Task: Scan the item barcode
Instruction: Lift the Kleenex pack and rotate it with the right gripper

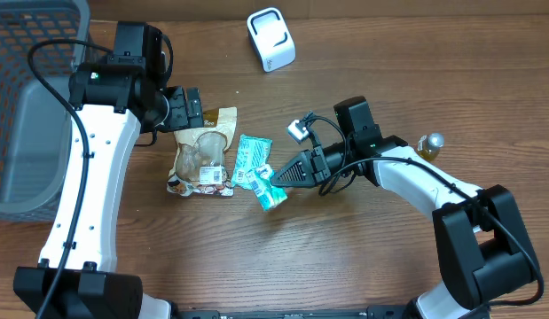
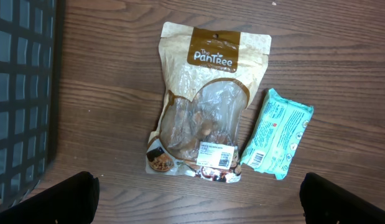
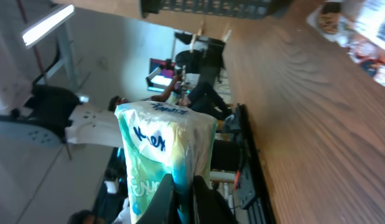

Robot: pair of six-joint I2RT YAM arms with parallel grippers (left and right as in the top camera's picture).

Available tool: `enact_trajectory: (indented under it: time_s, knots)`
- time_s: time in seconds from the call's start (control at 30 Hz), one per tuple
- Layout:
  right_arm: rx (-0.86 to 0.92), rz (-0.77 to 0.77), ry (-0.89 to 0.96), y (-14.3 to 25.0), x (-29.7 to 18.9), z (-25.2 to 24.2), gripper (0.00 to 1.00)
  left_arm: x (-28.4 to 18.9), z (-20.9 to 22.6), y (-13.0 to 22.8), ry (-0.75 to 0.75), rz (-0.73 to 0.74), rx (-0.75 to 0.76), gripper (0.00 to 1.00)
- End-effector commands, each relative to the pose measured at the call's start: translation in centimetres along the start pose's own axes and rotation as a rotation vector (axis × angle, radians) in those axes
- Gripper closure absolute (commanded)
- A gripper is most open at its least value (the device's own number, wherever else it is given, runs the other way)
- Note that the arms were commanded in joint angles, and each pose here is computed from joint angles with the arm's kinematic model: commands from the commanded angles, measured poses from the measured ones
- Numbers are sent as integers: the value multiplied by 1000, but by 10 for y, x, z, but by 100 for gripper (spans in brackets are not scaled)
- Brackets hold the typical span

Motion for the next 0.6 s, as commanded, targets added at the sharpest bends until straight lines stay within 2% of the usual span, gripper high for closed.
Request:
enact_trajectory:
  time_s: [0.0, 0.27, 0.57]
  knots:
    - [-42, 18, -75, 2, -2, 20, 96, 3, -1, 1, 2, 10, 11, 0]
    - [32, -33, -57, -5, -21, 24, 96, 3, -1, 1, 2, 10, 11, 0]
    - [-89, -91, -32, -10, -42, 67, 96, 3, -1, 1, 2, 10, 11, 1]
Point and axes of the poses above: each gripper's point midway between its finger pads, its own x axis out along the fingers, its own z axis along the line the jaws close on, y = z × x, the point moved 2 cm from there along -x, back along the fingers, and after that the axes turned 4 degrees about -x, right-handed, at the moved point
